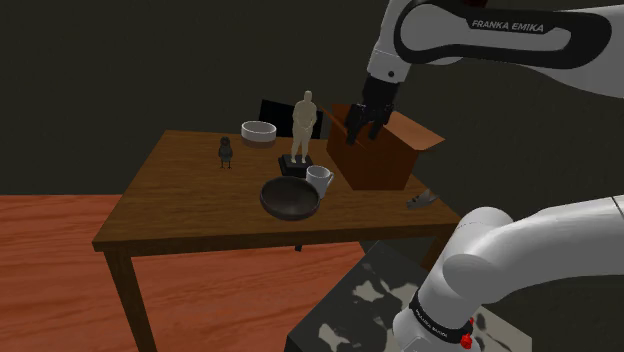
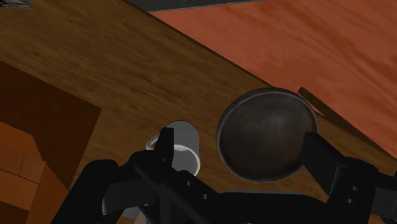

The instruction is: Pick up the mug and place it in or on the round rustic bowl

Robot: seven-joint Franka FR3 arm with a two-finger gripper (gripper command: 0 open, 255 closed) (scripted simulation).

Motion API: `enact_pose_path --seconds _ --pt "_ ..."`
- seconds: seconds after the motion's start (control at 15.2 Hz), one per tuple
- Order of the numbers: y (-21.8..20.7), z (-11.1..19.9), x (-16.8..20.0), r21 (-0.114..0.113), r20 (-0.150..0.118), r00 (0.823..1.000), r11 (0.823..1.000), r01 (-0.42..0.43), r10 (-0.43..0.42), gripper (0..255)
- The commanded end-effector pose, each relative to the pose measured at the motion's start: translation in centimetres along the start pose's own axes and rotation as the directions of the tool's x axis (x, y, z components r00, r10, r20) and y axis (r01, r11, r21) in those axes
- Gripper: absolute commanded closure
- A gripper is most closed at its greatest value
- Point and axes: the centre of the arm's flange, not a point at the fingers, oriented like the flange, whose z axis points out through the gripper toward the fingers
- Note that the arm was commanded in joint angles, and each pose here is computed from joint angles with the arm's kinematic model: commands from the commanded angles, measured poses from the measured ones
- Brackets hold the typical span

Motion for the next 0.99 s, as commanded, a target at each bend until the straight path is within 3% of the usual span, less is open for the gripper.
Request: enact_pose_path --seconds 0.0,0.92 --pt "0.0 0.0 0.0 0.000 0.000 1.000 1.000 0.000 0.000 0" --pt "0.7 14.1 13.4 -0.050 0.093 0.996 0.999 -0.014 0.019 0"
